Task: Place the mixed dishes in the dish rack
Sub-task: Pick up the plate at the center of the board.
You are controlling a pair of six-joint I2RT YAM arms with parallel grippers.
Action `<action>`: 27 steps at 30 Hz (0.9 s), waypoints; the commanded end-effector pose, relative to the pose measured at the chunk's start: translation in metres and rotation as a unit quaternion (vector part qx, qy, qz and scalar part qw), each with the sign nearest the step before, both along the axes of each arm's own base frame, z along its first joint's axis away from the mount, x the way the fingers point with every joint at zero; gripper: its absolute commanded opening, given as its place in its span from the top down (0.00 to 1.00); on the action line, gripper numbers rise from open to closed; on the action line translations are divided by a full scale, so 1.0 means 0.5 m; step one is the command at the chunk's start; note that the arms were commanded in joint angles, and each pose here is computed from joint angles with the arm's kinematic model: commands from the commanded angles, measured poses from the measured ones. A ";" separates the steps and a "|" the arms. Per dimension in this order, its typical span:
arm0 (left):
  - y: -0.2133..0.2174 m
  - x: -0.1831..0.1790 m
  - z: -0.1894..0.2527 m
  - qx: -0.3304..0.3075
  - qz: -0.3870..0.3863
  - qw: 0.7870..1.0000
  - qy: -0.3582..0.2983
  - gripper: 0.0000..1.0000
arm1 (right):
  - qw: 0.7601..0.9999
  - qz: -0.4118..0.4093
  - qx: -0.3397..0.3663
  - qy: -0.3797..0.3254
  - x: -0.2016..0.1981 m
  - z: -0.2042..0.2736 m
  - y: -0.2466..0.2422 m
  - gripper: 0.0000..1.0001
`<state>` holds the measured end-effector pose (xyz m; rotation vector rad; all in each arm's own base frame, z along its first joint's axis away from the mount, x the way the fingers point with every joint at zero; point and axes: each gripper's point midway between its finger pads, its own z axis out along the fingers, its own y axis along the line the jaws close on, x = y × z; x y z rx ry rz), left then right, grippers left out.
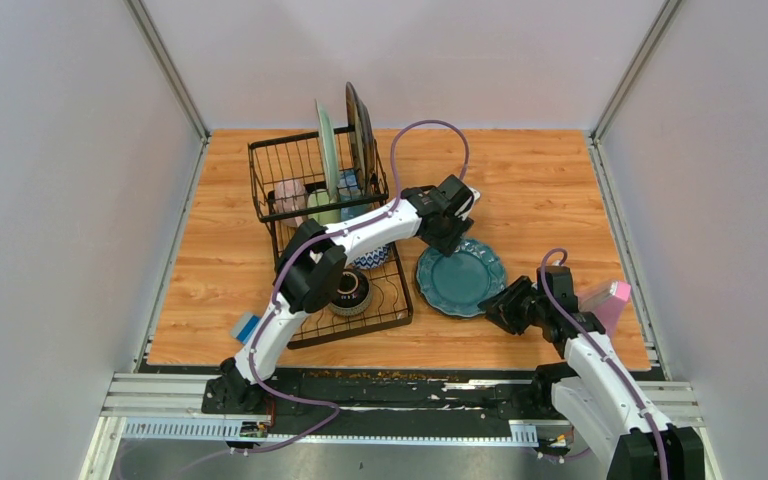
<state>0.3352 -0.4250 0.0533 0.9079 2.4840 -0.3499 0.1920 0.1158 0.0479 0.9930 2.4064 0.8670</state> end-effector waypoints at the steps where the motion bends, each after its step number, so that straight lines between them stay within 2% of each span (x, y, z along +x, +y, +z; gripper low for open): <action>1: -0.042 -0.077 0.056 -0.051 -0.052 0.996 0.044 0.41 | 0.999 0.003 0.014 -0.047 0.032 0.044 0.009 0.66; 11: -0.050 -0.079 0.074 -0.062 -0.065 0.995 0.041 0.41 | 0.998 0.012 0.030 -0.053 0.028 0.064 0.019 0.69; 15: -0.047 -0.069 0.087 -0.058 -0.061 0.996 0.027 0.34 | 0.998 0.014 0.027 -0.055 0.030 0.072 0.019 0.69; 17: -0.047 -0.068 0.088 -0.057 -0.061 0.996 0.026 0.32 | 0.998 0.015 0.022 -0.050 0.030 0.070 0.017 0.66; 27: -0.042 -0.060 0.102 -0.055 -0.058 0.997 0.012 0.27 | 0.999 0.012 -0.006 -0.037 0.009 0.063 -0.001 0.64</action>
